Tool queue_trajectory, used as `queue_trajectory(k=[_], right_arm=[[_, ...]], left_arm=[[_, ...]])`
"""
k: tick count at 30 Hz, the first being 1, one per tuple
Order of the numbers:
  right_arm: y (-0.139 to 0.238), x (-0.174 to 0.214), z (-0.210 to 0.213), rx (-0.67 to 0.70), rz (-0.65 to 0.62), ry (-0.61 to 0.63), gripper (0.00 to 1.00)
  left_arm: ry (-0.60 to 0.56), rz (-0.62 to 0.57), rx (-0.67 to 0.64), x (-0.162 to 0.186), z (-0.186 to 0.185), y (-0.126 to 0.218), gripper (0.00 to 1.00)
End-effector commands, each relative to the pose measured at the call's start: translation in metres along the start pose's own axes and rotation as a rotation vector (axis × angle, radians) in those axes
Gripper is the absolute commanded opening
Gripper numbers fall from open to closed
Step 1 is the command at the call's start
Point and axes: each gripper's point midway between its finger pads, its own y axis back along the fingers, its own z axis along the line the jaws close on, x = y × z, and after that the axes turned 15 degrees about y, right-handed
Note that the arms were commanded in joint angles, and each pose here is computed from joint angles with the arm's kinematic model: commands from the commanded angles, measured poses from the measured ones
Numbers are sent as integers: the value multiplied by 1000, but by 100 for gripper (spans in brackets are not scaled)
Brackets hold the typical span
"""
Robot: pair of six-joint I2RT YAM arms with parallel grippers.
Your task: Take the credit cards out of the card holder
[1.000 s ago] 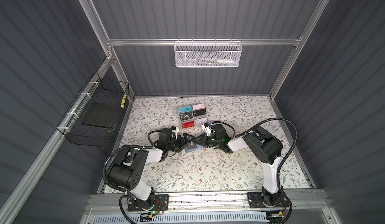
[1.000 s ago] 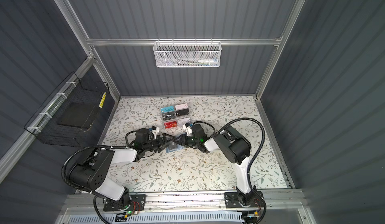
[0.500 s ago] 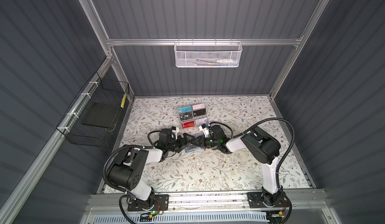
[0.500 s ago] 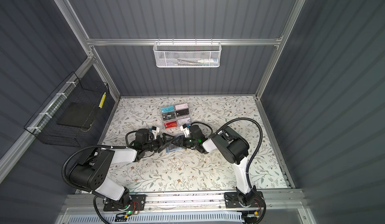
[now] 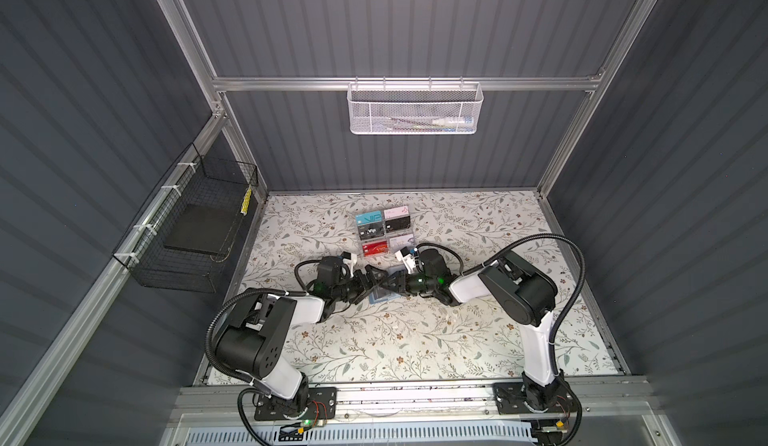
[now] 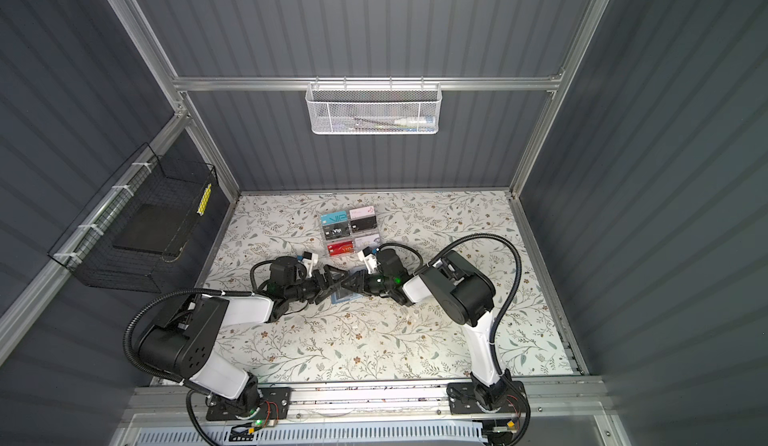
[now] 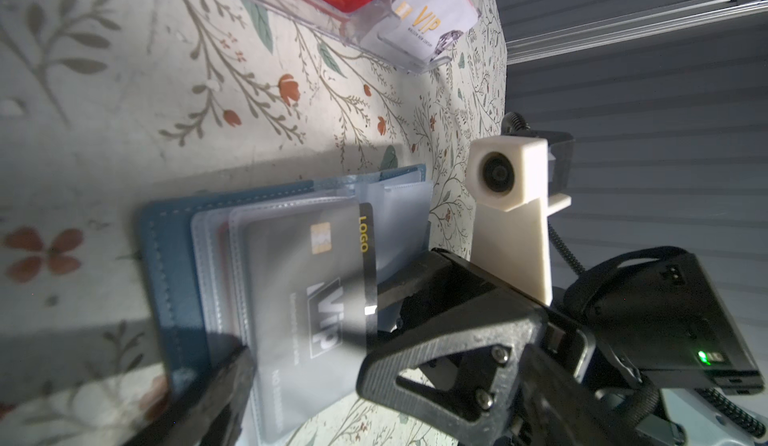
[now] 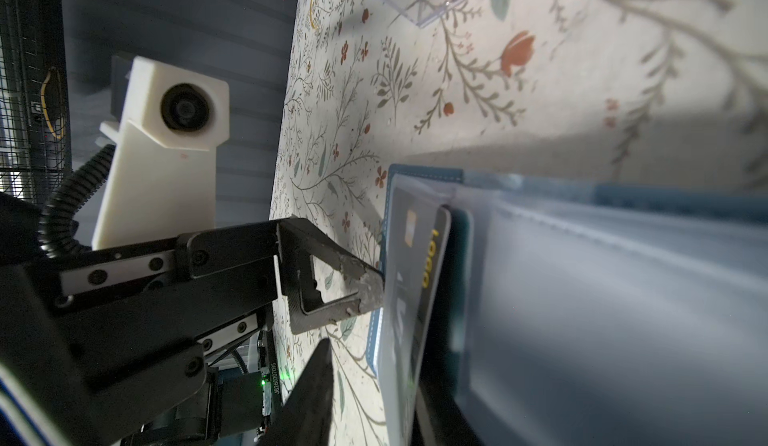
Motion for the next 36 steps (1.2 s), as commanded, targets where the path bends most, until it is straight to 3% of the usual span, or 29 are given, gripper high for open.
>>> queue_trajectory(k=[1,15,36], right_arm=[[6,-4,4,-12,-10,22,31],[17,-13,-1,-15,-31,1,29],[25,-18,-5,5,-28,1,18]], left_arm=[[104,46,-135,18,46,0,100],[105,45,-144,18,49,0,100],[109,49,-151,20,54,-1,100]])
